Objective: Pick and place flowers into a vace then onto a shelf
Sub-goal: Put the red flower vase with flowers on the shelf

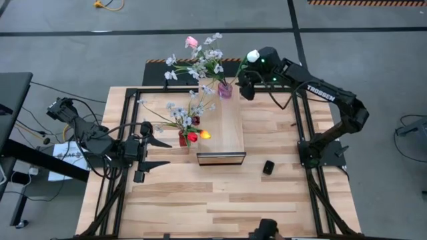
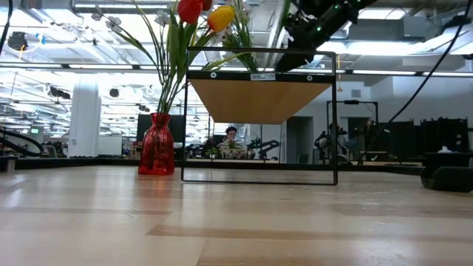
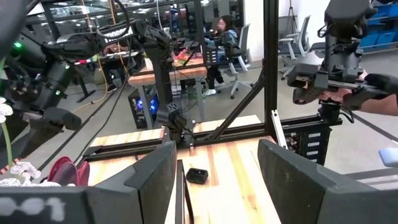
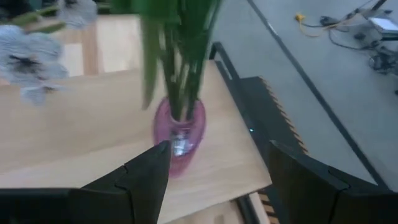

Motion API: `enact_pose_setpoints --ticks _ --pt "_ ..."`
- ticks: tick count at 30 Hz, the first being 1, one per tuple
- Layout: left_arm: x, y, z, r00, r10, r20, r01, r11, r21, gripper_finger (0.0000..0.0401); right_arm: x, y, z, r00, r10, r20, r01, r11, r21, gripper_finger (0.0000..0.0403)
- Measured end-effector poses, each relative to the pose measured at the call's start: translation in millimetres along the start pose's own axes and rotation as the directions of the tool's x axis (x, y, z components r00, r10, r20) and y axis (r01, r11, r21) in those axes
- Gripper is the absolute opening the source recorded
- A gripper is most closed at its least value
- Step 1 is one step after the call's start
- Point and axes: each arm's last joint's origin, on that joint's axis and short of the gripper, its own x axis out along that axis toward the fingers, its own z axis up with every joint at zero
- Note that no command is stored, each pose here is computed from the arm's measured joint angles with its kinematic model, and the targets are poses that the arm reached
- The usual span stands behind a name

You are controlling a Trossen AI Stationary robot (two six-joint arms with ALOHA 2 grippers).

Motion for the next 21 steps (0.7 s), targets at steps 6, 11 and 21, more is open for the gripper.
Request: enact_pose_setpoints --ticks 6,11,21 --pt "0.0 -0.2 -1.1 1.000 -0.001 -0.010 0.001 1.000 -0.006 0.0217 -1.4 -4.1 0.3 0.999 -0.052 -0.014 0.051 0.998 -0.025 0.0256" --pt "0.1 -0.2 -1.0 1.000 -0.001 -0.009 0.001 1.000 -0.008 0.0217 -3.6 -9.0 -1.4 0.998 -0.066 -0.015 0.065 0.998 -0.016 0.0256" --pt "0.1 -0.2 -1.0 1.000 -0.001 -0.009 0.001 1.000 -0.008 0.0217 -4.2 -13.1 -1.6 0.993 -0.120 -0.022 0.119 0.992 -0.043 0.0256"
